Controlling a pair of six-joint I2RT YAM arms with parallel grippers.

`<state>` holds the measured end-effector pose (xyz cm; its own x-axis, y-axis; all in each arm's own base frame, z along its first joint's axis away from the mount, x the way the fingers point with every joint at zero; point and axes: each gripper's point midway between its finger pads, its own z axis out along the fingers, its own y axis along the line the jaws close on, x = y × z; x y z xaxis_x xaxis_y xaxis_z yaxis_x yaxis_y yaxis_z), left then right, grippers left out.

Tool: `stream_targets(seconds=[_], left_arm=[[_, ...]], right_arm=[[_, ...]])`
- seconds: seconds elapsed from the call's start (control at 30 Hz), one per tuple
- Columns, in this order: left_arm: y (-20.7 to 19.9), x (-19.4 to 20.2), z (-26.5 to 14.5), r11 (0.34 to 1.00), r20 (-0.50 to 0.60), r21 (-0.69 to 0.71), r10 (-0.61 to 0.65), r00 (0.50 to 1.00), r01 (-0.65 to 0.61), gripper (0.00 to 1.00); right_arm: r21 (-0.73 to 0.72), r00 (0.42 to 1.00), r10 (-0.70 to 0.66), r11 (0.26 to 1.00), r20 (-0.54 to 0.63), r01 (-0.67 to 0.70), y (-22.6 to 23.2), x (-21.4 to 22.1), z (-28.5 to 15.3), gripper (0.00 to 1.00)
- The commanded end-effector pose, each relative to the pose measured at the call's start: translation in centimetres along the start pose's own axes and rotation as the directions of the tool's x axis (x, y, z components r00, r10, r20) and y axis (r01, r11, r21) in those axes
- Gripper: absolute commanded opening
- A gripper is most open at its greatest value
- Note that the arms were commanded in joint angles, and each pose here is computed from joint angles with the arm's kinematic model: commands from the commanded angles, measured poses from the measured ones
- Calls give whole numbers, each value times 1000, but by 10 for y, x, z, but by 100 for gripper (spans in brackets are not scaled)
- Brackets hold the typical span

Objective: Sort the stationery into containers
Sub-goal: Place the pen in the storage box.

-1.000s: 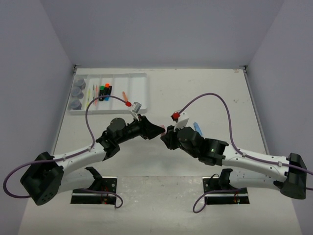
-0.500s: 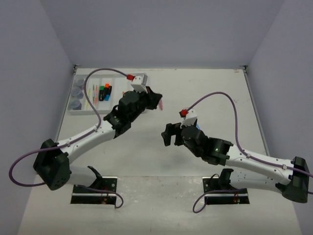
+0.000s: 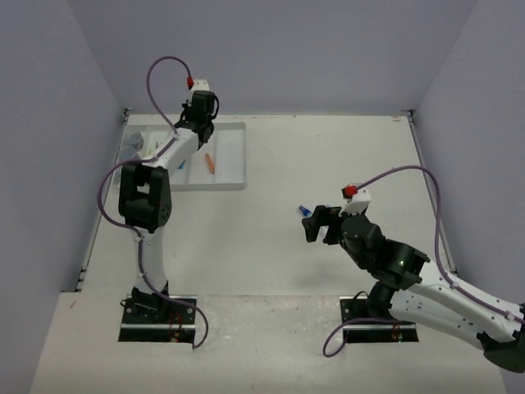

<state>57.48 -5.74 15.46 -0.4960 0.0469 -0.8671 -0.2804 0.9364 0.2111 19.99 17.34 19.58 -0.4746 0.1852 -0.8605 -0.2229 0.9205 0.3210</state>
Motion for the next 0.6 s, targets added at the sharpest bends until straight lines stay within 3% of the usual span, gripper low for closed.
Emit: stream_targets(seconds=[0.0,0.13,0.2,0.27,0.47,0.57], left_arm=[[-1,-9,1,997,-8,28,73,997,-73,5],[-5,15,6,996,-72,44,82,994,-78,16],[-7,25,5,996,-102,55,78,992,-73,39],[-7,23,0,996,-105,72,57,993,-50,50],[-3,8,-19,996,-111,85,7,994,2,73],[3,-16,-50,988,-83,131,-64,994,75,79]], right_arm=[[64,999,3,998,-52,1,-22,5,6,99],[83,992,-2,996,-128,13,-25,9,14,98],[71,983,0,997,-185,13,-24,15,21,95],[74,979,-1,997,-204,16,-25,15,25,93],[143,977,26,990,-212,4,-41,6,37,91],[222,974,71,975,-215,-22,-65,-4,49,81]])
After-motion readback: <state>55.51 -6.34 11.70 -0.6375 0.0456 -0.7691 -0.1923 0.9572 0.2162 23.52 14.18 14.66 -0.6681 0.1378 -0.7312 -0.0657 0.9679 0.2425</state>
